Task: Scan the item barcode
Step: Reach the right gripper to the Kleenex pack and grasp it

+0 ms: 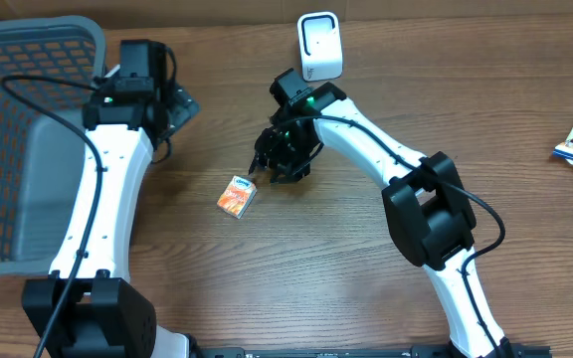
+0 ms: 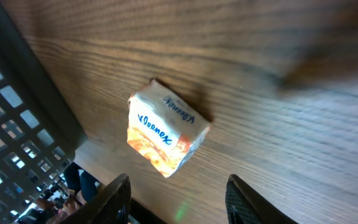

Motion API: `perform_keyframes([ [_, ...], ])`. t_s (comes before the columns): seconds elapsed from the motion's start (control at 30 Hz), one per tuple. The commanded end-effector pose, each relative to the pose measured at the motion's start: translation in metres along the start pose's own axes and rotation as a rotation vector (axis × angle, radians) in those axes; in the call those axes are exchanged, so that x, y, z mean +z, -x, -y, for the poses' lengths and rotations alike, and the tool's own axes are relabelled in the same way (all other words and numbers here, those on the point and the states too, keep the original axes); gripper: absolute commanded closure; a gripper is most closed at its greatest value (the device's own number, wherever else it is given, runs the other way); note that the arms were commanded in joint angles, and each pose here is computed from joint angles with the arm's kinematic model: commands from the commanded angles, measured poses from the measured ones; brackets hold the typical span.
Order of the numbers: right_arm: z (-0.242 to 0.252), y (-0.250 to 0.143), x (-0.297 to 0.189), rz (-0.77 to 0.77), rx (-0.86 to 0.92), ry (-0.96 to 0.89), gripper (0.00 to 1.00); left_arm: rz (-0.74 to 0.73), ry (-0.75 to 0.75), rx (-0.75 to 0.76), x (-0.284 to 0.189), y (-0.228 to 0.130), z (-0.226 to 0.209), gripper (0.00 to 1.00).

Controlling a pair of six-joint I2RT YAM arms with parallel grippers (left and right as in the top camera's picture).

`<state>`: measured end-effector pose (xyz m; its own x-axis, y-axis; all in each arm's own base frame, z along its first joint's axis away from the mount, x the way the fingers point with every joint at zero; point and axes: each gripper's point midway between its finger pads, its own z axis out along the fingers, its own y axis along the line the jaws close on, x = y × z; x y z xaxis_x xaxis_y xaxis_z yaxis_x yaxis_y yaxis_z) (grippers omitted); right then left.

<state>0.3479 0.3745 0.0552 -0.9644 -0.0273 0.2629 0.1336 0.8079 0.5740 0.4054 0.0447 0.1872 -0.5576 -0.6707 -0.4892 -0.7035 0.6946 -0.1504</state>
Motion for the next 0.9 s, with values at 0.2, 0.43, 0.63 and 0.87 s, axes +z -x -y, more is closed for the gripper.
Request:
perform_keyframes([
  [0.2, -0.013, -0.029, 0.024, 0.063, 0.093, -0.131, 0.50, 0.085, 0.072, -0.078, -0.003, 0.030, -0.026, 0.00],
  [0.43, -0.007, -0.033, 0.037, 0.166, 0.146, -0.239, 0.55, 0.073, 0.082, -0.073, -0.003, 0.027, -0.028, 0.00],
  [0.63, -0.004, -0.025, 0.039, 0.252, 0.138, -0.284, 0.57, 0.067, 0.077, -0.072, -0.003, 0.026, -0.027, 0.00],
  [0.87, -0.003, -0.015, 0.047, 0.296, 0.139, -0.261, 0.62, 0.067, 0.077, -0.072, -0.003, 0.026, -0.027, 0.00],
])
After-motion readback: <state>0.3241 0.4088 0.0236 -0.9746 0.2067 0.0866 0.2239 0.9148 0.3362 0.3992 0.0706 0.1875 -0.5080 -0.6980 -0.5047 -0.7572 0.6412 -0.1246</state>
